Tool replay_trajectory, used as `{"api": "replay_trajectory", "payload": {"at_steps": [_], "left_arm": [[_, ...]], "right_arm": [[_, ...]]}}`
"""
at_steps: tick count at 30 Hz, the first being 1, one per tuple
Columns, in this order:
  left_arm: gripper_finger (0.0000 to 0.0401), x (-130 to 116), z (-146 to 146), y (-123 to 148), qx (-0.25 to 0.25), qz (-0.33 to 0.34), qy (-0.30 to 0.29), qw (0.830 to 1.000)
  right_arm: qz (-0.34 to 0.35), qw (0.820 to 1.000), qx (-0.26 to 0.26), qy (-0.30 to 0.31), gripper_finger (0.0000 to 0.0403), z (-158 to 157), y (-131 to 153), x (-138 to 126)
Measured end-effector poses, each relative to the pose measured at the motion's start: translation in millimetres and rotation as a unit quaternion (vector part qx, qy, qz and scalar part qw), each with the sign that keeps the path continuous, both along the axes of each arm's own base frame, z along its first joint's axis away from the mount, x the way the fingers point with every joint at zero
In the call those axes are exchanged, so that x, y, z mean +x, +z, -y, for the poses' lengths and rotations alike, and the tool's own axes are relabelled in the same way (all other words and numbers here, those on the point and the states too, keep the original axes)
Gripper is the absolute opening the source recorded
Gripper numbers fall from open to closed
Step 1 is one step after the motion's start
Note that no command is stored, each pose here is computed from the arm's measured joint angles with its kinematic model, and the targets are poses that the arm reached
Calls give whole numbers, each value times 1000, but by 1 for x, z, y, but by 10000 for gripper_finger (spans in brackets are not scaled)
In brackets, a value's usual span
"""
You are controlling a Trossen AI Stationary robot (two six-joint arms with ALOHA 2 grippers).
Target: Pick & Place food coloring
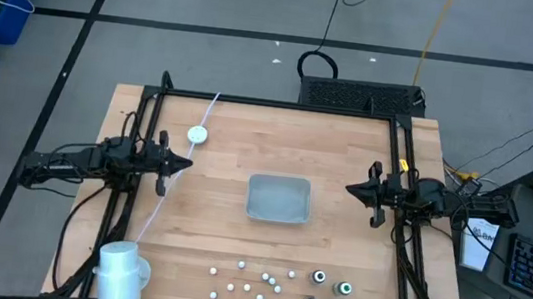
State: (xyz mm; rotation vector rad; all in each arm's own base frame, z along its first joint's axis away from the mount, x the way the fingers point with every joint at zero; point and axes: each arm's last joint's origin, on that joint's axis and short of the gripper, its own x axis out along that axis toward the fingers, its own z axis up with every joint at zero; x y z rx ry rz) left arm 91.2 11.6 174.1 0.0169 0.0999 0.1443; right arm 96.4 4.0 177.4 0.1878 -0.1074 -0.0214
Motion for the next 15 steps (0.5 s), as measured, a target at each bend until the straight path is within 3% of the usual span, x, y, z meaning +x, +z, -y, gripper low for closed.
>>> {"api": "replay_trajectory", "payload": {"at_steps": [8, 15], "left_arm": [[21, 0, 0, 2, -3, 9, 0, 1000], [21, 0, 0, 2, -63, 17, 5, 998]], "right_arm": [[0, 1000, 0, 0, 0, 0, 0, 0], [12, 1000, 1, 0, 0, 0, 2, 0]]}}
